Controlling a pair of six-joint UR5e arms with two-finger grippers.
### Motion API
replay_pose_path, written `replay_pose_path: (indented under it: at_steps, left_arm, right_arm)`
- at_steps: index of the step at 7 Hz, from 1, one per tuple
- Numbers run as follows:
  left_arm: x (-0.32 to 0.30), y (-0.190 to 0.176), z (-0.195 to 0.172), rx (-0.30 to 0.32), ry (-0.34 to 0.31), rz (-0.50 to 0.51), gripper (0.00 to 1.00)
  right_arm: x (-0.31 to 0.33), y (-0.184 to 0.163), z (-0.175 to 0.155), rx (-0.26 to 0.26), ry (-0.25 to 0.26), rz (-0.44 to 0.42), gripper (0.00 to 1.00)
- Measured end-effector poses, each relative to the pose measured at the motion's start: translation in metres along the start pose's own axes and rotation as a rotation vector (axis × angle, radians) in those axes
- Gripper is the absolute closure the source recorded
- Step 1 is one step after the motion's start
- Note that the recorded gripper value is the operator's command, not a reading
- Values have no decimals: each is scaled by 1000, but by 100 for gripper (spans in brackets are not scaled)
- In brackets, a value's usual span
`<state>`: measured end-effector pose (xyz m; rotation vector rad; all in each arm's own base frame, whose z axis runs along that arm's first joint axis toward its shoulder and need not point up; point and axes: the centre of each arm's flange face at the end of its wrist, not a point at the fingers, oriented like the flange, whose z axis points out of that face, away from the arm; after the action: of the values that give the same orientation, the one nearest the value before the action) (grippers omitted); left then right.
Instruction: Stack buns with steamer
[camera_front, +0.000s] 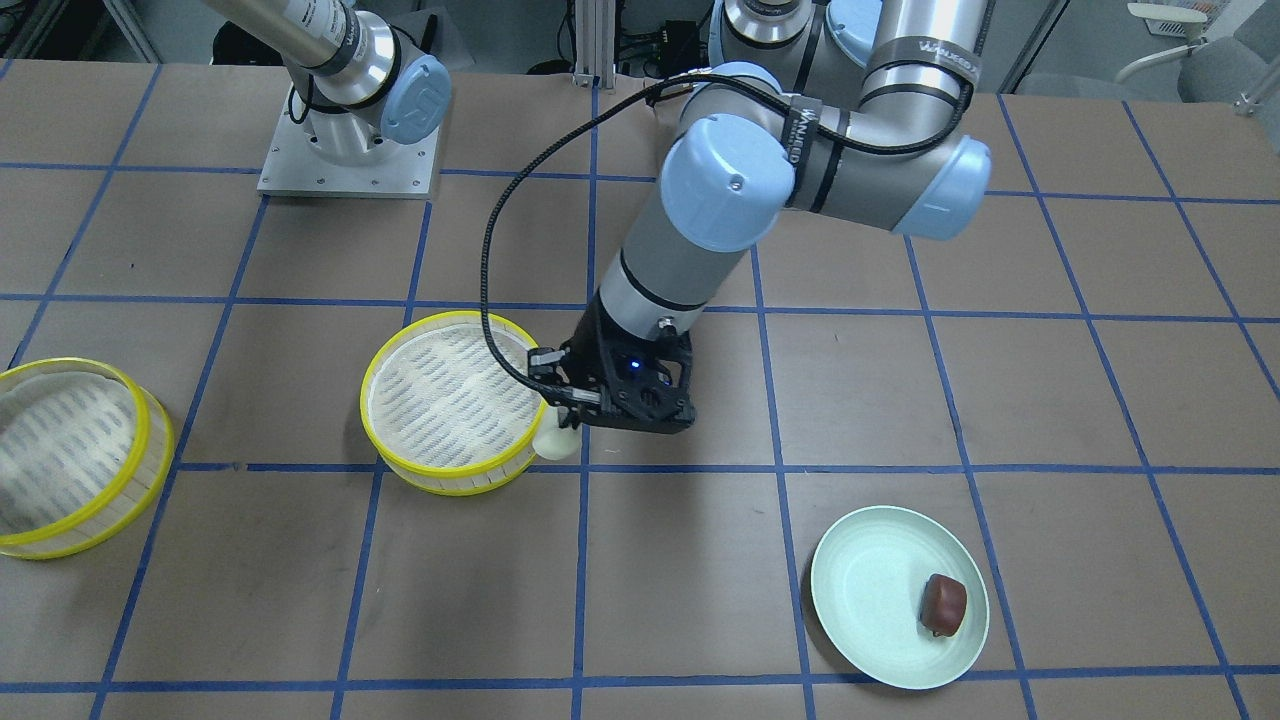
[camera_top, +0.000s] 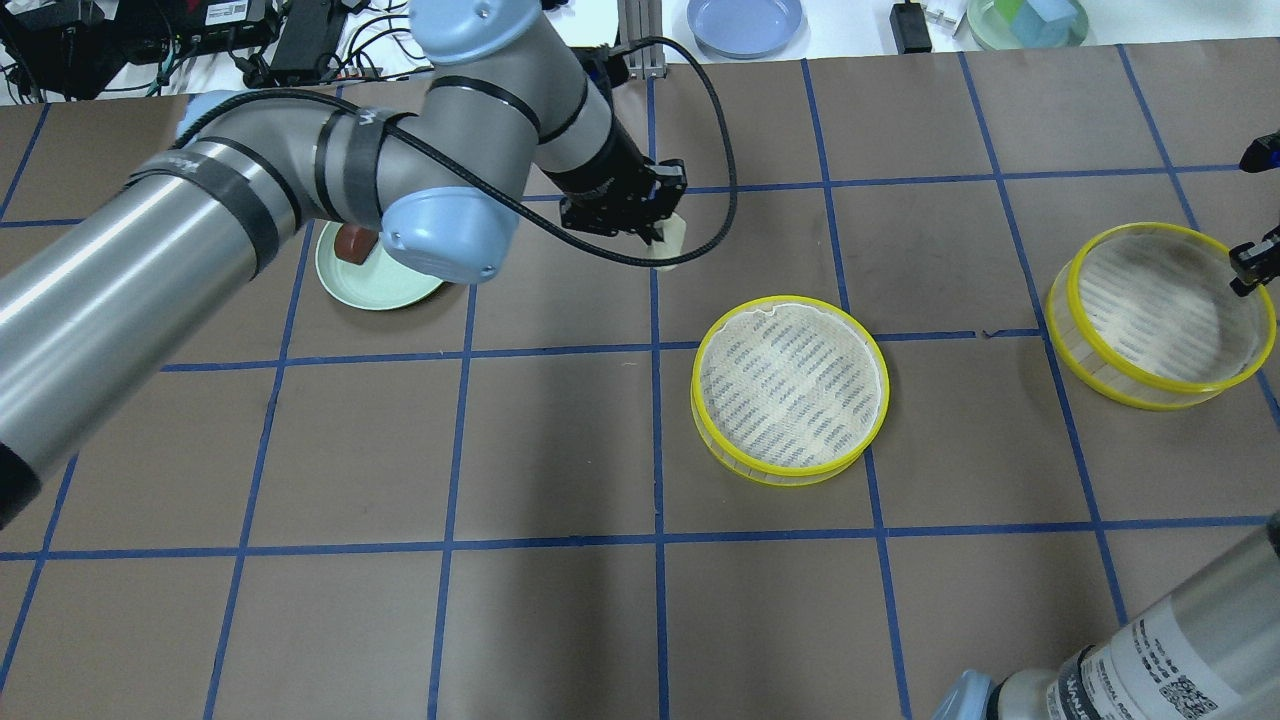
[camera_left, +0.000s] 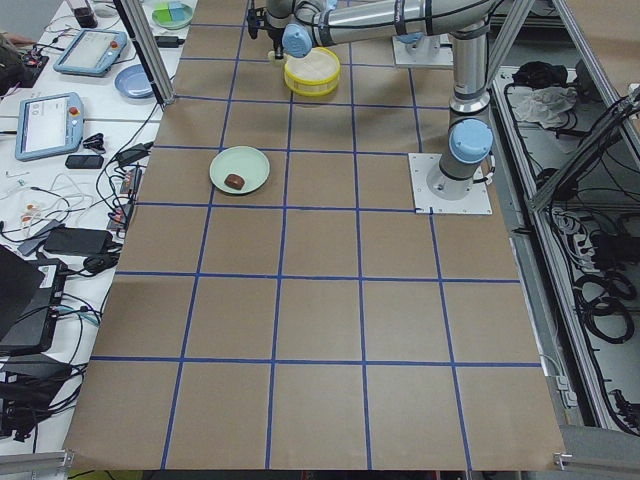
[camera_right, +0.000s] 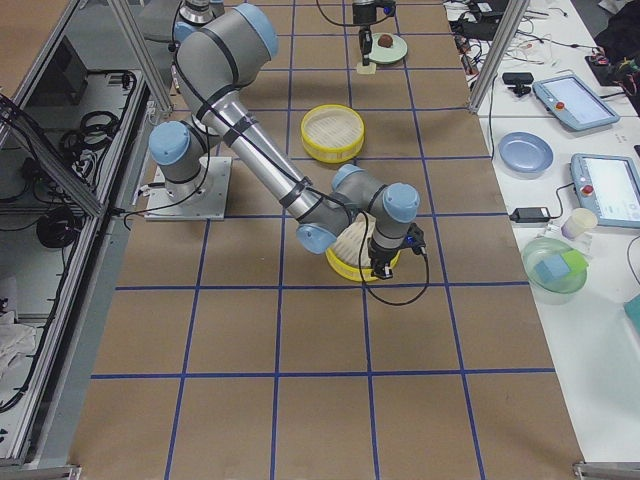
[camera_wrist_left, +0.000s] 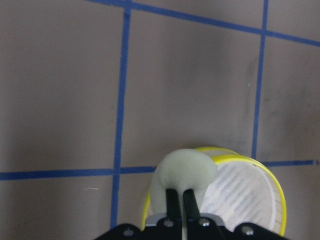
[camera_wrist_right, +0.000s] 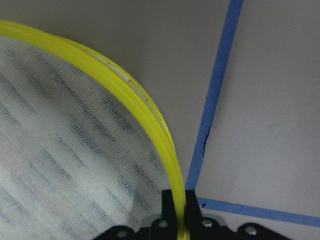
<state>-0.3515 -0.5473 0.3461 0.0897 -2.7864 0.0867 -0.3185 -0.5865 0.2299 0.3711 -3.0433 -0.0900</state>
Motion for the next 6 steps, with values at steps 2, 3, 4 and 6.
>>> replay_pose_path:
  at_steps: [2,3,4,6]
  left_arm:
    - [25,48,50,-88,-20,24,98]
    - [23,60,65,-114,-32,21,82]
    - [20,67,75,-134,-40,16,65]
    - [19,72,85,-156,-34,9,0]
  right_arm:
    - [-24,6,-40,-30,-45,-16,100]
    - [-55,2,-70,-47,-66,-15,100]
    - [-97,-12,-97,-59,-68,-12,100]
    - [-193,-33,-139,-61,-44,41,100]
